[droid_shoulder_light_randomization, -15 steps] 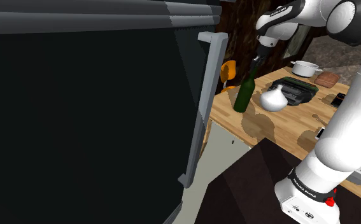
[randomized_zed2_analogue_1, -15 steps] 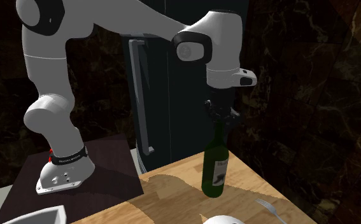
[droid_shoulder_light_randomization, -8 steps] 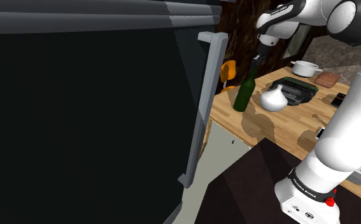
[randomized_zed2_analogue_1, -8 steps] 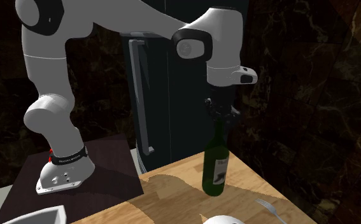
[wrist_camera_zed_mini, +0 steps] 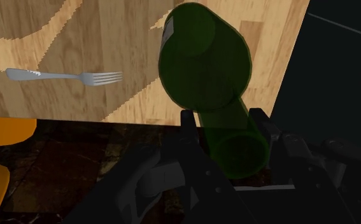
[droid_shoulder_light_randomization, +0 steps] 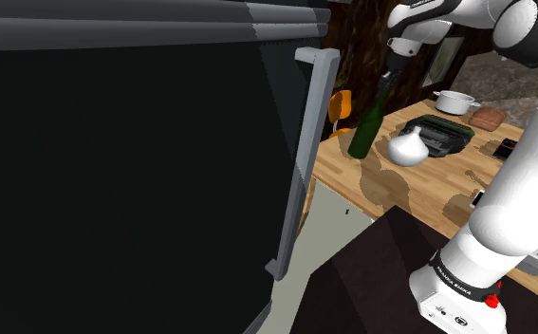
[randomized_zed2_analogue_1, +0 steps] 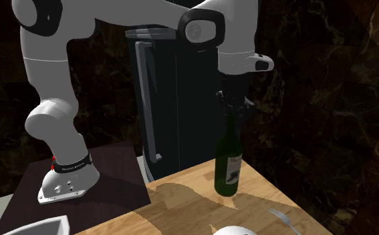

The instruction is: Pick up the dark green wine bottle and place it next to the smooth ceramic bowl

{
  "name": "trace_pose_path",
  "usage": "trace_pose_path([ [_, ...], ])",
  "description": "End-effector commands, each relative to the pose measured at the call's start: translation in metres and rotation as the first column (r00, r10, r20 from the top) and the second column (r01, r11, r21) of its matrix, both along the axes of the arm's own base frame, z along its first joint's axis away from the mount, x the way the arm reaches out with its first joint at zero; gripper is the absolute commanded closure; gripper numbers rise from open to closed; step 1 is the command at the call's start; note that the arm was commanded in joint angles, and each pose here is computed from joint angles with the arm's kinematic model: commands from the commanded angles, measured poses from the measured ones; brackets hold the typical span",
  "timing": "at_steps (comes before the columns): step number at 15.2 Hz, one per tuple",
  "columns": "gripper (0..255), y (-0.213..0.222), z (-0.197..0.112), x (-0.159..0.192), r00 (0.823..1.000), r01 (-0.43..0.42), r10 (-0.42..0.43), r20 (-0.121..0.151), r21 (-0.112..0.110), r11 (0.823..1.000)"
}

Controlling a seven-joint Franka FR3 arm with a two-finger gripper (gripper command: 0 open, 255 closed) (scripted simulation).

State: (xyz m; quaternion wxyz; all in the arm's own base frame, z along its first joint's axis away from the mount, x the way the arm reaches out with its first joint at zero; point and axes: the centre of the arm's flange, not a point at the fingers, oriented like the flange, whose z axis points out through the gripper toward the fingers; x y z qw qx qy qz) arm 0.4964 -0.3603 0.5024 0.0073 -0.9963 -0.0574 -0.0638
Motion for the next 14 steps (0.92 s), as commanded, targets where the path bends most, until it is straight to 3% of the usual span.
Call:
trace_pose_path([
  [1,255,0.0,0.011,0.0,1.0,0.0,0.0,0.0,0.0,1.0],
  [14,255,0.0,0.08,0.0,1.0,0.0,0.0,0.0,0.0,1.0],
])
